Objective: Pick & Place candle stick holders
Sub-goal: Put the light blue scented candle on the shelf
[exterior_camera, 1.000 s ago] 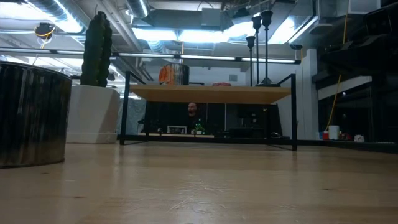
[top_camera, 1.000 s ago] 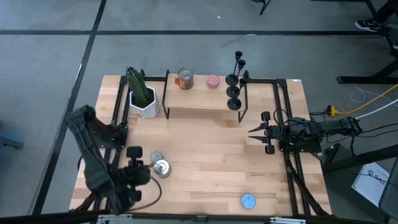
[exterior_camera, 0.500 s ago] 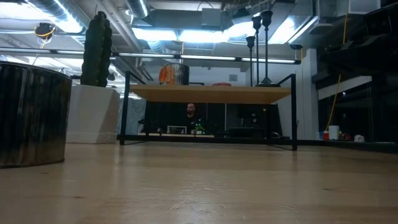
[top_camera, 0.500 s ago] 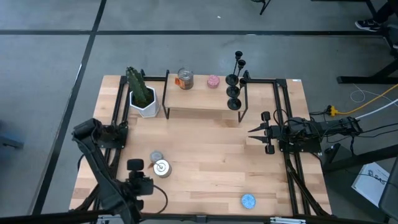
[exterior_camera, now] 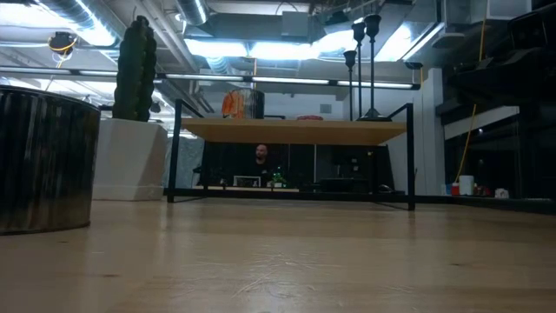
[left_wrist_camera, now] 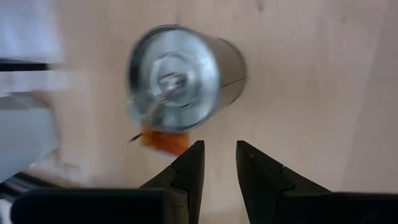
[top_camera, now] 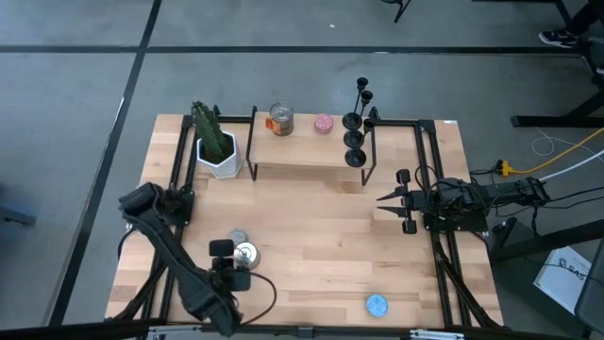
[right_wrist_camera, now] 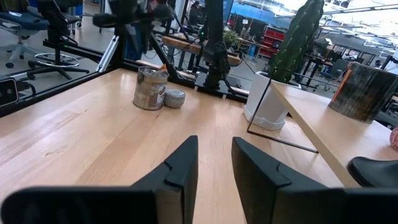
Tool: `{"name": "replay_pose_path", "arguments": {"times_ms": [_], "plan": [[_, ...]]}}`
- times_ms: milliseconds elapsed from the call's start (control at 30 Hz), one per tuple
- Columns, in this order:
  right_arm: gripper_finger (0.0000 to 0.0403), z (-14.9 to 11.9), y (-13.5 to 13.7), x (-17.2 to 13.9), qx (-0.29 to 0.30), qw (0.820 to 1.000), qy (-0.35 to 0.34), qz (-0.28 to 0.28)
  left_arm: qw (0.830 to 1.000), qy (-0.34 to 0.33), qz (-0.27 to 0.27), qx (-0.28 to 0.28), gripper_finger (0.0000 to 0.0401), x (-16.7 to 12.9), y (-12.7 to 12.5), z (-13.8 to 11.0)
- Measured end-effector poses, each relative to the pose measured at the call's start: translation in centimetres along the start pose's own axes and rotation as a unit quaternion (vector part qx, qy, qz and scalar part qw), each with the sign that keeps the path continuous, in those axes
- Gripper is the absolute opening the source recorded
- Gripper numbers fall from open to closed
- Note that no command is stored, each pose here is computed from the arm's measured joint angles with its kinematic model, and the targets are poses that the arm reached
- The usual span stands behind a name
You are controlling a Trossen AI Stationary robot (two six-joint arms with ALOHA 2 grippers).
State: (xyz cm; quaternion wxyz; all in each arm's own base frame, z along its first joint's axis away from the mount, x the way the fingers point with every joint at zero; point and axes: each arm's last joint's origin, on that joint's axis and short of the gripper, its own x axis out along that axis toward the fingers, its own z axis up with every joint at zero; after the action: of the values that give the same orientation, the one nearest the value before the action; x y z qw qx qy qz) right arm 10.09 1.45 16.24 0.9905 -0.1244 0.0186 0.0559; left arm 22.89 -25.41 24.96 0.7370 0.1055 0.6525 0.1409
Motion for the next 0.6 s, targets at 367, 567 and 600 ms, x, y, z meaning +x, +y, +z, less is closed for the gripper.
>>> {"name": "replay_pose_path", "arguments": {"times_ms": [367,567,600], "plan": [[0.01,0.0,0.0,0.0,0.0,1.0,0.0,0.0,0.998,0.036,0.006,0.042,0.0084,3.0,-2.4,0.8],[0.01,0.0,0.0,0.0,0.0,1.0,0.0,0.0,0.999,0.037,0.001,0.038,0.0056,5.3,-1.8,0.5],[0.01,0.0,0.0,0.0,0.0,1.0,0.0,0.0,0.998,0.04,0.006,0.038,0.005,5.8,-1.5,0.3]]}}
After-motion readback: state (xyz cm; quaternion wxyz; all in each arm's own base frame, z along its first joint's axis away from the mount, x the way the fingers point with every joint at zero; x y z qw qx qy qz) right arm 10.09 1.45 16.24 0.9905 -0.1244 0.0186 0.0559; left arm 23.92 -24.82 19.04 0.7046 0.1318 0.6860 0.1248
